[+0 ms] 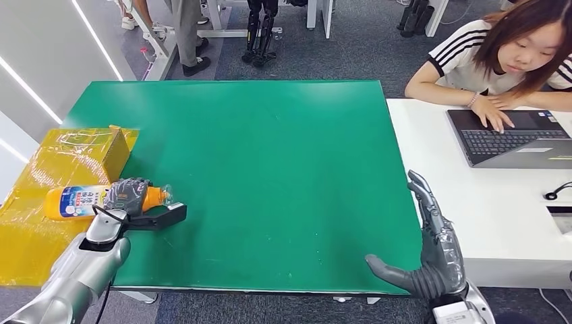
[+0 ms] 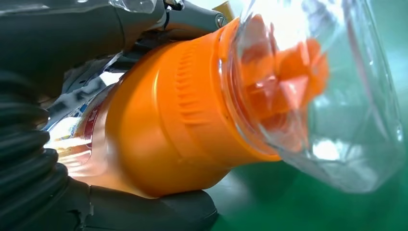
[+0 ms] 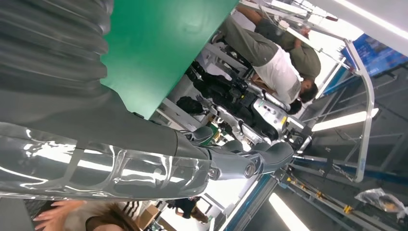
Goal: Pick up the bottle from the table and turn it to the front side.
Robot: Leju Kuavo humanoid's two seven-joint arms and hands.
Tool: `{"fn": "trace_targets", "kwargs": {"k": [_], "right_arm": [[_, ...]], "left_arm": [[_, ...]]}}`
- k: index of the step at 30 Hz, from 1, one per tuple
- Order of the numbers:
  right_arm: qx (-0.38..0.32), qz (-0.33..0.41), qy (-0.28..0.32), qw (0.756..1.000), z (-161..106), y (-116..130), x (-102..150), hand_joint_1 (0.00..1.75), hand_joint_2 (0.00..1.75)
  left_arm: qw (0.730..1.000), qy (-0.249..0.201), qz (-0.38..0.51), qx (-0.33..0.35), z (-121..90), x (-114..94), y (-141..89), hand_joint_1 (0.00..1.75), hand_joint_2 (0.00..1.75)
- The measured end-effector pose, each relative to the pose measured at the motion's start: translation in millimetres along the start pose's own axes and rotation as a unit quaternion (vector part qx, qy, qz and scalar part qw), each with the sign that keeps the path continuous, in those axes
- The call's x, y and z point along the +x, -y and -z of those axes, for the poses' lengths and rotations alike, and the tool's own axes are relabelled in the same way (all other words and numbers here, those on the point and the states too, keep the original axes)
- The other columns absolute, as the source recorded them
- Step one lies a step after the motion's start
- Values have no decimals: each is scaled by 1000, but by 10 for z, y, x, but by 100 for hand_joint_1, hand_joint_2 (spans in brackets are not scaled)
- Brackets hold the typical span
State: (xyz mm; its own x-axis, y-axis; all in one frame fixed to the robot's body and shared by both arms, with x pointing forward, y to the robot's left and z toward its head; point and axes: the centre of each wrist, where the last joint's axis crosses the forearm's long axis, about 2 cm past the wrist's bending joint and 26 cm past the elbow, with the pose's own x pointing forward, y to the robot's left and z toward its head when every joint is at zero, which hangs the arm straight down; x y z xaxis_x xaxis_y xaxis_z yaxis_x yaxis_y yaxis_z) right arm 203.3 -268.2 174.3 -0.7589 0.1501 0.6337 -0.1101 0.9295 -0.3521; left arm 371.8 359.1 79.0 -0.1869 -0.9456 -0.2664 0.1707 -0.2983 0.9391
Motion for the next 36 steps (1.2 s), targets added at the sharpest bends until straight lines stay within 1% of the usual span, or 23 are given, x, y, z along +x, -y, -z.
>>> {"fn": "trace_targets", "kwargs": {"k": [2, 8, 16, 25, 27, 29, 31, 32, 34, 36], "right_arm": [[6, -2, -1, 1000, -3, -14, 4, 0, 175], [26, -2, 0, 1000, 13, -72, 8, 0, 175], [29, 4, 5, 1000, 169, -44, -56, 0, 175], [37, 2, 4, 999, 262, -43, -70, 0, 175], [37, 2, 4, 999, 257, -46, -69, 0, 175], [37, 2, 0, 999, 228, -55, -65, 0, 175], [34, 2, -5, 999, 180, -69, -54, 0, 175], [31, 1, -8, 999, 155, -76, -45, 0, 175], [25, 0, -12, 1000, 116, -89, -26, 0, 175], [20, 0, -15, 1000, 91, -102, -14, 0, 175]], "left_arm": [[1000, -12, 9, -5, 4, -23, 17, 0, 175], [999, -27, 23, 4, -11, -30, 65, 0, 175], [1000, -9, 20, 5, -5, -55, 61, 0, 175], [1000, 11, -17, 11, 32, 22, 21, 0, 175], [999, 22, -43, 21, 38, 47, 11, 0, 175], [994, 40, -90, 45, 37, 122, 10, 0, 175], [981, 61, -162, 89, 15, 288, 20, 0, 175], [969, 69, -205, 116, -5, 403, 22, 0, 175], [935, 78, -299, 176, -49, 656, -23, 0, 175], [893, 80, -379, 228, -90, 882, -137, 0, 175]]}}
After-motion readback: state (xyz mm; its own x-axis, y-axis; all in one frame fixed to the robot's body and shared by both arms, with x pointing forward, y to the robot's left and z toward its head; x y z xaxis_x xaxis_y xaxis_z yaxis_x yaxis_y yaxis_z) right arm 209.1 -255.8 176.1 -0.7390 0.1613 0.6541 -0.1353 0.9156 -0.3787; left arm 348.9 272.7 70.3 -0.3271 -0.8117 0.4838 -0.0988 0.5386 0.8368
